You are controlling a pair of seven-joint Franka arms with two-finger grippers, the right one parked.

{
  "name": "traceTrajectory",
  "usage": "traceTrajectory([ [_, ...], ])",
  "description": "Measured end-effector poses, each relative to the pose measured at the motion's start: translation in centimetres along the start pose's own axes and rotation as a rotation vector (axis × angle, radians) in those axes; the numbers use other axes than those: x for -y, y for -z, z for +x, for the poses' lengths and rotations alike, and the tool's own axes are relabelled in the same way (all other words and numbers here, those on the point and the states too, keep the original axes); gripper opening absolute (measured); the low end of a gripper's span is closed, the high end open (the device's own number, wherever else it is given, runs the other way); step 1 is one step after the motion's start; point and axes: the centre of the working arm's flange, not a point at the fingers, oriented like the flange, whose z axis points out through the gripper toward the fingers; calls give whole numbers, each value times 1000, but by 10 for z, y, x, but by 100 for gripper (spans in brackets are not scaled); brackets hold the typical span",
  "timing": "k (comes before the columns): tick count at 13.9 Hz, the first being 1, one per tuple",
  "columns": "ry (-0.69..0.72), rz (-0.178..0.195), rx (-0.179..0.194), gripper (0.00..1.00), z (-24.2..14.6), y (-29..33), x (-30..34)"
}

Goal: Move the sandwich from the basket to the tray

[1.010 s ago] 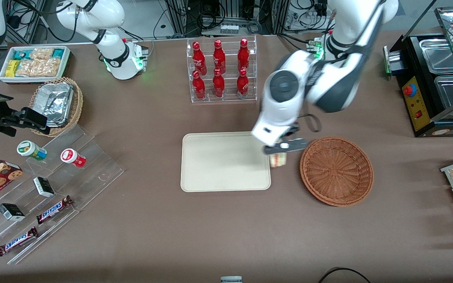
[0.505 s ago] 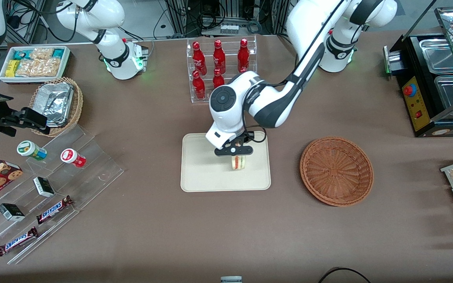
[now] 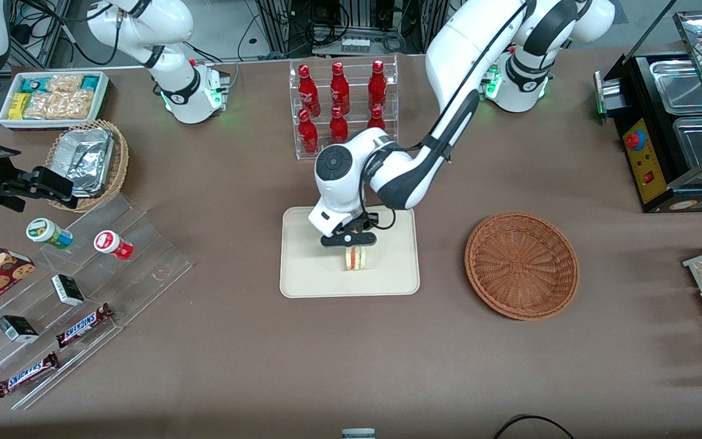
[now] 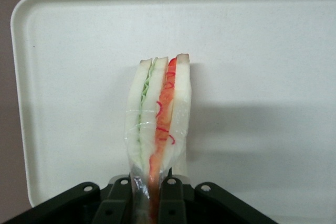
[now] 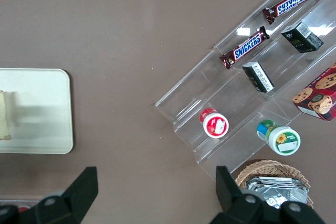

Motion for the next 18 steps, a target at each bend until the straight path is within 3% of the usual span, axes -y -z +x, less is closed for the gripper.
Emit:
traceTrajectory([
  [2, -1, 4, 1, 20, -1, -10, -2],
  [8, 23, -21, -33, 82, 12, 26, -2],
  [10, 68, 8, -29, 100, 18, 75, 15],
  [13, 189, 7, -12, 100, 50, 170, 86],
  [16, 202, -11, 63, 100, 85, 241, 196],
  [18, 178, -15, 88, 100, 99, 266, 265],
])
